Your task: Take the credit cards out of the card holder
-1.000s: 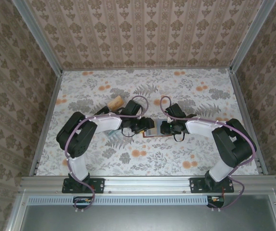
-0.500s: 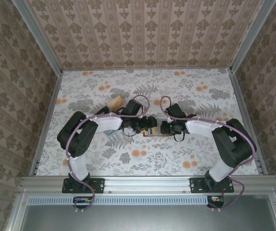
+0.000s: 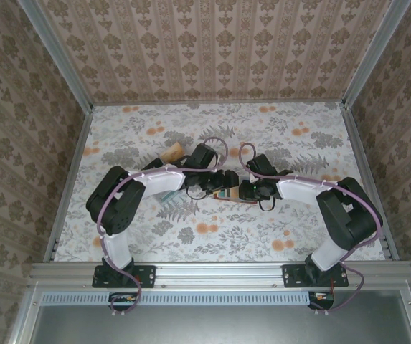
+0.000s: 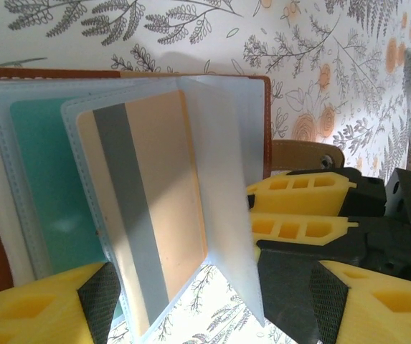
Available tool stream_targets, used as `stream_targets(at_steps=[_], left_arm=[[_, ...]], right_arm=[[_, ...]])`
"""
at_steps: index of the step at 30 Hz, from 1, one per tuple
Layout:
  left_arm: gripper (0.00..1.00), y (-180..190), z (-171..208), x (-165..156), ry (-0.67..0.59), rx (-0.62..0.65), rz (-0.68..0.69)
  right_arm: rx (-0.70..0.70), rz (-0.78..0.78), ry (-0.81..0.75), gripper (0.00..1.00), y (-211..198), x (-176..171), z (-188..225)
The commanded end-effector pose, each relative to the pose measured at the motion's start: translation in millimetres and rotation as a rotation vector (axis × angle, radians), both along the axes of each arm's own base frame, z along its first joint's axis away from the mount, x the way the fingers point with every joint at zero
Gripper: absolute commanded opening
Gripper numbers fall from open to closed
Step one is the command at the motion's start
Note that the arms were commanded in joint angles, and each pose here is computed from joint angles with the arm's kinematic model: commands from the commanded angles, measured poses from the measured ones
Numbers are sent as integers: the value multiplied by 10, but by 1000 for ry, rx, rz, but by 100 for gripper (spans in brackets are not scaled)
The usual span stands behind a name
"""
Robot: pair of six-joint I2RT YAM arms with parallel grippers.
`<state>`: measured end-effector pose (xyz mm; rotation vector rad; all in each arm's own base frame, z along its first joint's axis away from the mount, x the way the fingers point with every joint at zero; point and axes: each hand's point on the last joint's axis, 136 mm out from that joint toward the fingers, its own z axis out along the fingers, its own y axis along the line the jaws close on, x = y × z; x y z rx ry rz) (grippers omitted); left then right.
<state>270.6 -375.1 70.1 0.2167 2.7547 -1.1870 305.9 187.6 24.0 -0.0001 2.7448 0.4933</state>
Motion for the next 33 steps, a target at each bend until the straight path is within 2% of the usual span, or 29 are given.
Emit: stream_targets(at_steps=[1, 5, 8, 16, 23, 31, 33], left_arm=[[74, -85, 171, -41, -32, -25, -40], [73, -77, 143, -47, -28, -20, -39], [73, -76, 128, -47, -24, -20, -39], [73, -120, 125, -49, -21, -33, -45], [69, -195, 194, -63, -33, -70, -66], [68, -494, 350, 3, -38, -154, -109], [68, -599, 367, 17, -32, -172, -125]], right_arm=[[-44, -14, 5, 30, -107, -78, 29], [-70, -40, -45, 40, -220, -34, 208], [-85, -63, -77, 42, -317, -17, 323], [-100, -76, -76, 42, -419, -26, 339], [-156, -172, -29, 37, -671, -91, 158], [-139, -205, -55, 38, -742, -135, 214], [-129, -215, -91, 38, -767, -127, 339]])
